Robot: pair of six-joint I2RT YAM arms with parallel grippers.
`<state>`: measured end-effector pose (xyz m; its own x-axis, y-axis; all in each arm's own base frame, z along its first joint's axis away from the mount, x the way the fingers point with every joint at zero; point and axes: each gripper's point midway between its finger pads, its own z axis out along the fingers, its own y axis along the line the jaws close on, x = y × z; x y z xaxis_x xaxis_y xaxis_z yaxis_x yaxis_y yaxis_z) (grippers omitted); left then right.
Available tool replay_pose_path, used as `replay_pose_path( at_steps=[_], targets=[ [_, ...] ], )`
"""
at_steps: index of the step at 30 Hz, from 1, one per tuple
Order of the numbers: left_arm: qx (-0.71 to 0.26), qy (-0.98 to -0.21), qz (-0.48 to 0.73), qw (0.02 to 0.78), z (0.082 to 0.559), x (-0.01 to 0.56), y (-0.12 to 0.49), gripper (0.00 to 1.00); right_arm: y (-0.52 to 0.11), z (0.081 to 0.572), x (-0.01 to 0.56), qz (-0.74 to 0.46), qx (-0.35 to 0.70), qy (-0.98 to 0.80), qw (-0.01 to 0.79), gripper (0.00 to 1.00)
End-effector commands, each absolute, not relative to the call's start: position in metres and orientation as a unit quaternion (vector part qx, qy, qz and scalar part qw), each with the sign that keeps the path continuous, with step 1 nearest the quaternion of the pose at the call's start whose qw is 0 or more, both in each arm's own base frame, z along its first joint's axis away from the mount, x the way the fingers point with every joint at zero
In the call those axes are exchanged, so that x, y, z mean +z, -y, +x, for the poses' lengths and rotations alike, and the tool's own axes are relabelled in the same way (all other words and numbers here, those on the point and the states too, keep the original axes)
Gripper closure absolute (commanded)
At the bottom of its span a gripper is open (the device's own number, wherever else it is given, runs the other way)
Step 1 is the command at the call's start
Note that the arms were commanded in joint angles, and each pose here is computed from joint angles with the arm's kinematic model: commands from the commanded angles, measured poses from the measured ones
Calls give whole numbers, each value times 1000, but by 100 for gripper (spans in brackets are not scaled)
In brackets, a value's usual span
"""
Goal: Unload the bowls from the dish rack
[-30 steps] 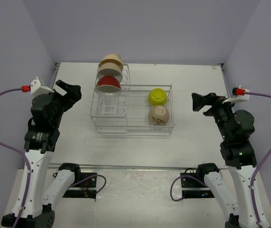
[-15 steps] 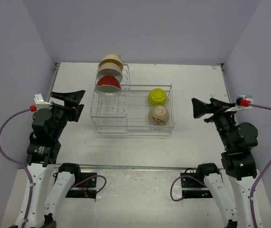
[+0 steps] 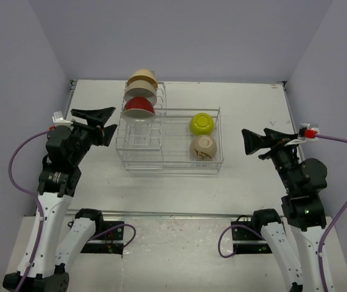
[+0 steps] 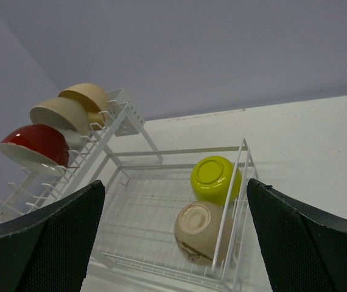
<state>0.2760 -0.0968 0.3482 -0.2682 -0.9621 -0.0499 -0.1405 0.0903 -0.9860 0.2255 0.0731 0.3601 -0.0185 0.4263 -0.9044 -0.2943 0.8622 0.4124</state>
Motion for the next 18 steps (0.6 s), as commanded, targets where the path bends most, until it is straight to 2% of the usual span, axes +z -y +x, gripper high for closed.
replay_pose_path(
  at_steps=[1,7,18],
  targets=[
    [-543,-607,-410,411,279,384,115,25,-78,225,370,37,272,-650,708,1],
    [-544,-627,-385,403,287,382,153,26,-77,227,367,36,264,-652,710,1],
    [-526,-619,-403,422,302,371,149,29,-75,219,371,19,255,-632,731,1]
  ],
)
